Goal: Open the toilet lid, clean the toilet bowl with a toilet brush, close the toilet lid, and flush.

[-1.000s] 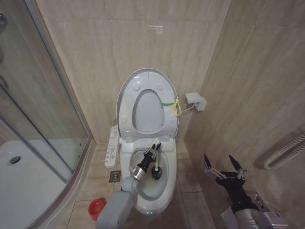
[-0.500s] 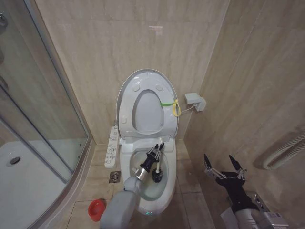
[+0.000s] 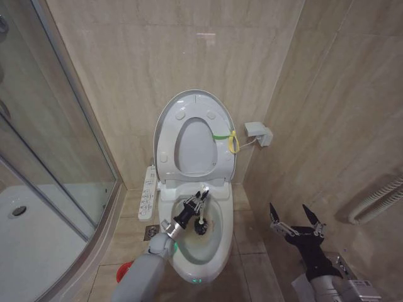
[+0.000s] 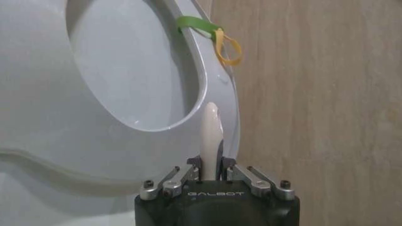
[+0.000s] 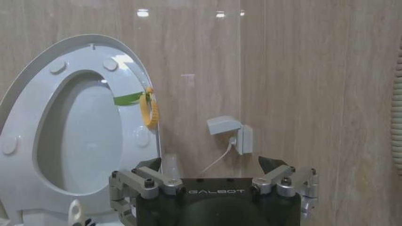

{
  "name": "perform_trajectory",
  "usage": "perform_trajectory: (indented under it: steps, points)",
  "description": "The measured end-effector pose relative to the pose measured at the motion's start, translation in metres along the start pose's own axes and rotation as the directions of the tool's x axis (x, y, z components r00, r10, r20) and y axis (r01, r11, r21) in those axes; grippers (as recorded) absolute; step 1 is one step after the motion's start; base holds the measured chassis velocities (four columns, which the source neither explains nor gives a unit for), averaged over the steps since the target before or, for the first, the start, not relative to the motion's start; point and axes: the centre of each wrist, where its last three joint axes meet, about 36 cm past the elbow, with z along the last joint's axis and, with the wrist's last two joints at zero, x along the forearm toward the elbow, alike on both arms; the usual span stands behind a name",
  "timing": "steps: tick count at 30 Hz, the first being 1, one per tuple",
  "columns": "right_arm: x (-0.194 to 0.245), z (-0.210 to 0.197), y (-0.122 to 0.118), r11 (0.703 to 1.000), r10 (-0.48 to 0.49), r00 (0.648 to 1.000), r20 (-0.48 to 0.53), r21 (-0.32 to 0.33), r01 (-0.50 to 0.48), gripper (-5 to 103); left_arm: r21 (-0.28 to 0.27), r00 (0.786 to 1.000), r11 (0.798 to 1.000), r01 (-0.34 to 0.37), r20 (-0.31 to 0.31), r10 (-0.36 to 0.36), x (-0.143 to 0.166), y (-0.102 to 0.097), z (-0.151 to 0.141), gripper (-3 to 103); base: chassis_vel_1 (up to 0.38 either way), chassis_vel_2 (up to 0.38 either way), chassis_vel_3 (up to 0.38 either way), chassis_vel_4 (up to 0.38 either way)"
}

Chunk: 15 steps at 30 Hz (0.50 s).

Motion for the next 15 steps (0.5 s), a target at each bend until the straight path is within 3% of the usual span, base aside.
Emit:
perform_trajectory:
  steps: [11,15]
  points:
    - [0.0,0.0,0.0,1.0,0.0,1.0,0.0,0.0,0.0,100,0.008,0.996,1.0,-0.002,-0.086,0.003,0.061,-0.016,-0.007,19,0.0,0.0,0.0,0.0]
    - [0.0,0.0,0.0,1.0,0.0,1.0,0.0,0.0,0.0,100,-0.003,0.991,0.999,0.034,-0.132,-0.035,0.103,-0.019,-0.02,19,0.0,0.0,0.0,0.0]
